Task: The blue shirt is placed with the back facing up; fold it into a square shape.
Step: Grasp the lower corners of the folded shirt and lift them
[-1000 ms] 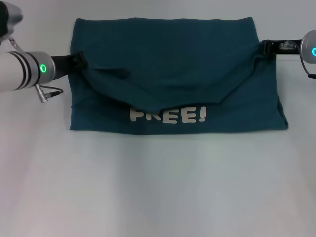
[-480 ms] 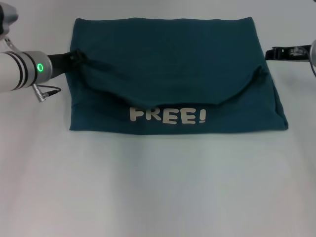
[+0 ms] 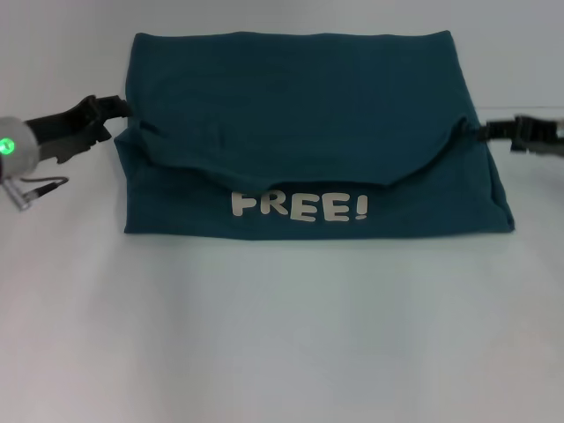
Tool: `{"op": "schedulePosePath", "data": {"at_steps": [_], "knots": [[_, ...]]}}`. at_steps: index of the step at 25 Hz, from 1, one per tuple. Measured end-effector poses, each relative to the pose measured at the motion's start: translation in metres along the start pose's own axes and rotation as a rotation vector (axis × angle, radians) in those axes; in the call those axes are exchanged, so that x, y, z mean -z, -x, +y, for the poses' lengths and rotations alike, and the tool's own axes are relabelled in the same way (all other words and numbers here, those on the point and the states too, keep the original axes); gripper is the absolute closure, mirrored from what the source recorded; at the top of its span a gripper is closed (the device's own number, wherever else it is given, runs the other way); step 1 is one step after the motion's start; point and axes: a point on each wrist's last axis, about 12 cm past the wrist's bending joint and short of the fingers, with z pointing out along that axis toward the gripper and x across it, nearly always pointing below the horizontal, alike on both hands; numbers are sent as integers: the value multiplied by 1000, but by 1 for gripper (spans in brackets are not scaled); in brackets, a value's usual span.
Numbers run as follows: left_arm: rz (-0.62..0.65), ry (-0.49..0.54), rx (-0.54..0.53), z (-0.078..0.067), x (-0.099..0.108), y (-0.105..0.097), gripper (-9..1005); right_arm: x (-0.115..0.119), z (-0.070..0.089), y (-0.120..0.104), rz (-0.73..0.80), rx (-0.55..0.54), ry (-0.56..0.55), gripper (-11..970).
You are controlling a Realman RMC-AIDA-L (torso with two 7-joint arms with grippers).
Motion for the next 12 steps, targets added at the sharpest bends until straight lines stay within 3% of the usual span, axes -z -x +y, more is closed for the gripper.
{"op": "schedulePosePath", "data": {"at_steps": [4, 8, 12], "knots": [[66, -95, 32, 14, 24, -7, 435, 21, -16, -28, -9, -101, 159, 287], [140, -129, -10, 27, 41, -17, 440, 43, -30, -53, -39, -161, 304, 254], [130, -115, -31, 45, 51, -26, 444, 57, -41, -72, -55, -163, 350, 277]]}}
